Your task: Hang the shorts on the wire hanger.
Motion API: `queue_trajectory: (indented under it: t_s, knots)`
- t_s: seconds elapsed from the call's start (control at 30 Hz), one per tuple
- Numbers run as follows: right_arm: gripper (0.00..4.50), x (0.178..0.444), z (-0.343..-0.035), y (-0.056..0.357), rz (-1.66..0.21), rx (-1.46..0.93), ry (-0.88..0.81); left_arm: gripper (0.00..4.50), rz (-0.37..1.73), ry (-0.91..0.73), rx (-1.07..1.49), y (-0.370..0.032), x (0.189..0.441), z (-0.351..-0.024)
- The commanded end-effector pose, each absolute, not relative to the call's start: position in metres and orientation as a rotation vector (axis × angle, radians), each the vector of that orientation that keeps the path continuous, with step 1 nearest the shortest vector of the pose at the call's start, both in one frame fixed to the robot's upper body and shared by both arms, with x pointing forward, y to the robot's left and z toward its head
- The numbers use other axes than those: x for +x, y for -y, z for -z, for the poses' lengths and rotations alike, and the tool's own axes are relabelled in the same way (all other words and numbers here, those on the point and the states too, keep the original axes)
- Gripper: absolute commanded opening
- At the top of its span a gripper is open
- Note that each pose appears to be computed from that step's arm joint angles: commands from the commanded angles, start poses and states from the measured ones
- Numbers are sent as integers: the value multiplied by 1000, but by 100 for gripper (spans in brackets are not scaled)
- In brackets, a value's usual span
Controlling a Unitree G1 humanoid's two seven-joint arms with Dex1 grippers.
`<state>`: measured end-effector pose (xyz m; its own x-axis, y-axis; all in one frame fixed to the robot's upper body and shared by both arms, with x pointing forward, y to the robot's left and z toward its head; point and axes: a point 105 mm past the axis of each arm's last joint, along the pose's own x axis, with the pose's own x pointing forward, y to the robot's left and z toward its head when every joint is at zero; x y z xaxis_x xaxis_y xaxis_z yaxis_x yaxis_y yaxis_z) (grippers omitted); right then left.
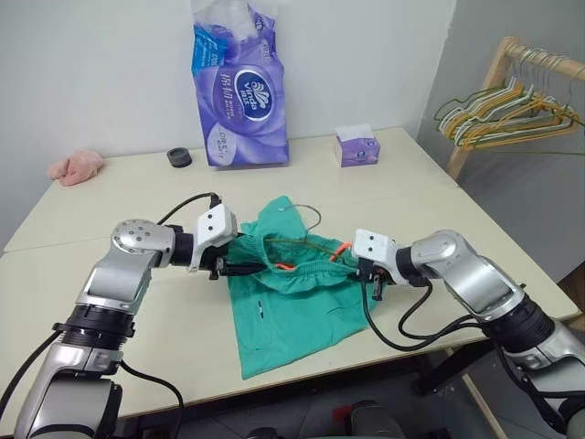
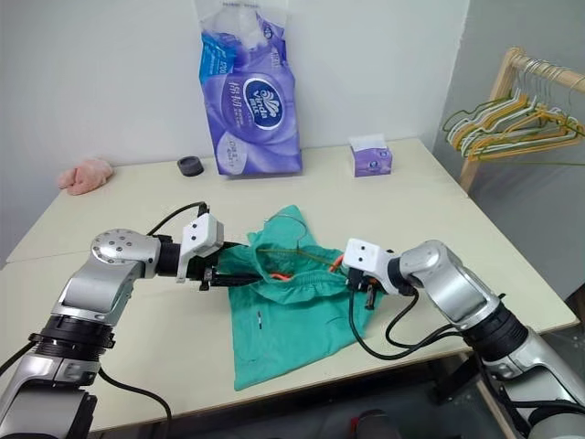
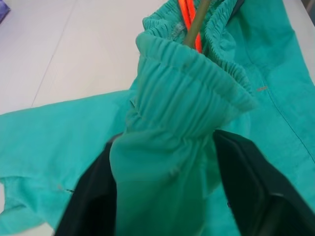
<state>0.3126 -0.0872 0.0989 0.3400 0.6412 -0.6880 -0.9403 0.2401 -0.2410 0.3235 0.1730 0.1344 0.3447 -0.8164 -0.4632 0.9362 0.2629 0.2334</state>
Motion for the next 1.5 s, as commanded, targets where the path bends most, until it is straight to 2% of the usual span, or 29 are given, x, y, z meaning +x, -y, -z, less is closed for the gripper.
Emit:
queue_trajectory:
  t_s: [0.03, 0.23, 0.37, 0.6, 0.67, 0.77, 1.13, 1.5]
  knots:
    - [0, 313, -114, 87, -1135, -686, -452, 398, 1124, -221, 534, -189, 331, -151]
    - [0, 310, -114, 92, -1121, -653, -467, 398, 1015, -252, 488, -226, 337, -161]
    - [0, 309, -114, 94, -1116, -647, -473, 398, 1021, -289, 394, -235, 333, -163]
    - [0, 308, -114, 94, -1112, -640, -475, 398, 1025, -354, 409, -237, 333, -144]
    - [0, 307, -115, 94, -1111, -637, -473, 398, 985, -356, 435, -238, 341, -135]
    - [0, 306, -115, 93, -1115, -634, -471, 340, 949, -339, 459, -236, 352, -124]
    - [0, 302, -115, 93, -1118, -634, -475, 3, 947, -199, 424, -215, 368, -133]
    - [0, 291, -110, 118, -1095, -637, -543, 1, 939, -206, 483, -222, 365, -129]
